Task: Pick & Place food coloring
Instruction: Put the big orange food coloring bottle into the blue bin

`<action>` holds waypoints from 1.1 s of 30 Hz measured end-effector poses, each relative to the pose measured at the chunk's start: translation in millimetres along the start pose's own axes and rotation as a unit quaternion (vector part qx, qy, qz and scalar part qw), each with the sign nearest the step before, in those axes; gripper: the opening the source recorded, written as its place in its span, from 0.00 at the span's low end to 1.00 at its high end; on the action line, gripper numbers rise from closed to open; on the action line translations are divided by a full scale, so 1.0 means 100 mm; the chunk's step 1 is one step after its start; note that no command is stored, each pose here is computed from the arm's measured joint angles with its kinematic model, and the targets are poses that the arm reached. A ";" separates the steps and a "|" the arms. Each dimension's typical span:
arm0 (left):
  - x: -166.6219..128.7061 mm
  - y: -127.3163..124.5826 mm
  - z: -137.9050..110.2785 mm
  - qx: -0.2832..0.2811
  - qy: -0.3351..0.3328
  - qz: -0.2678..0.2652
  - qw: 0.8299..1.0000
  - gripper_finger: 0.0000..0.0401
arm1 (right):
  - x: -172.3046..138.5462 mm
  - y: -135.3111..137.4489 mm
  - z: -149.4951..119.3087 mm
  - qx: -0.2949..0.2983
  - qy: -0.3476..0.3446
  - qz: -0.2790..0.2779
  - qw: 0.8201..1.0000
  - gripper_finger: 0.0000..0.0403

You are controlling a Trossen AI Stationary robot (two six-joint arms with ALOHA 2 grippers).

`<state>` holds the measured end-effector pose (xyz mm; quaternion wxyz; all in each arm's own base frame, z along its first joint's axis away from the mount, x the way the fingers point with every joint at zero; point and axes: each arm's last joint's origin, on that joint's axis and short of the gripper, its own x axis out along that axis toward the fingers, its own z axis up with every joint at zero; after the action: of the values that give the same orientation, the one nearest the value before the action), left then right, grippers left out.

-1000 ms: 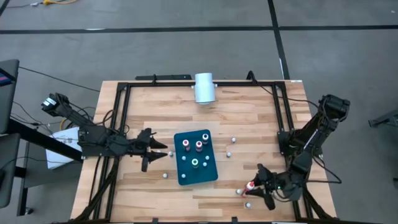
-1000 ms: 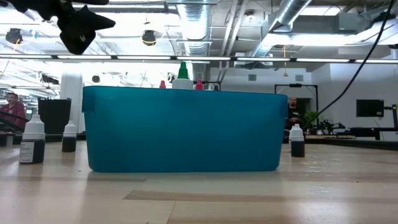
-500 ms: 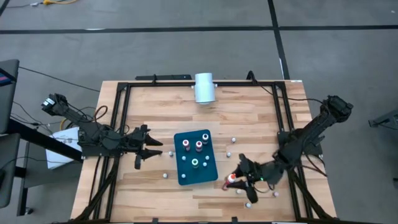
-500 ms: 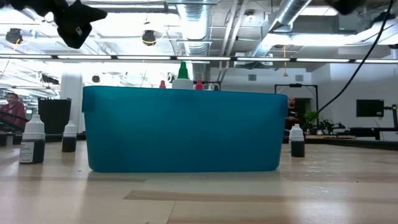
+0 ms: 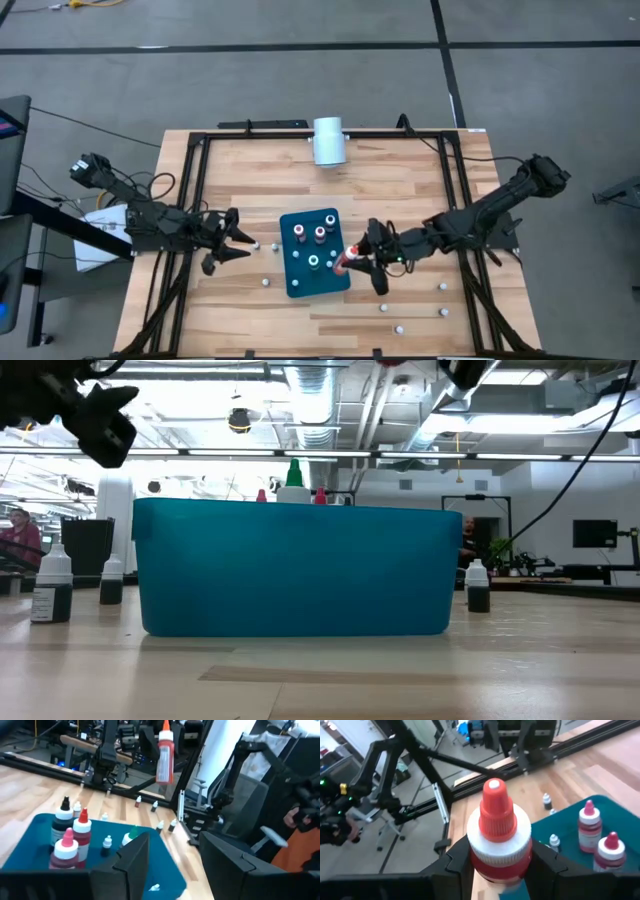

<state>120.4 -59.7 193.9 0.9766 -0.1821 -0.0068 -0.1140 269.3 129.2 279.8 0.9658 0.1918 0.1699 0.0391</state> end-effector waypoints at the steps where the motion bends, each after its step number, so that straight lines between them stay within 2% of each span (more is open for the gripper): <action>1: 0.00 0.01 -0.01 0.007 0.001 0.002 1.000 0.41 | 0.02 -0.01 0.01 0.000 0.000 -0.003 1.000 0.30; 7: 0.01 0.03 0.00 0.030 0.003 0.002 1.000 0.41 | 0.34 -0.02 0.00 -0.005 0.021 -0.012 1.000 0.30; 14: 0.00 0.04 0.01 0.036 0.011 -0.024 0.999 0.41 | 0.76 0.04 -0.02 -0.027 0.052 0.000 0.998 0.30; 20: -0.05 0.04 0.01 0.030 0.017 -0.033 0.999 0.41 | 0.85 0.07 -0.13 -0.025 0.089 -0.009 0.996 0.30; 23: -0.07 0.05 0.01 0.026 0.022 -0.036 0.999 0.41 | 0.80 0.10 -0.20 -0.025 0.121 -0.021 0.992 0.30; 27: -0.09 0.05 0.03 0.023 0.019 -0.045 0.999 0.41 | 0.74 0.12 -0.32 -0.025 0.160 -0.052 0.985 0.30; 33: -0.10 0.05 0.02 0.025 0.023 -0.043 0.998 0.41 | 0.79 0.10 -0.46 -0.026 0.169 -0.095 0.981 0.31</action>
<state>111.5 -52.1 193.6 0.9749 -0.1545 0.0046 -0.1602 327.8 165.6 218.9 0.9273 0.1403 0.3466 -0.0162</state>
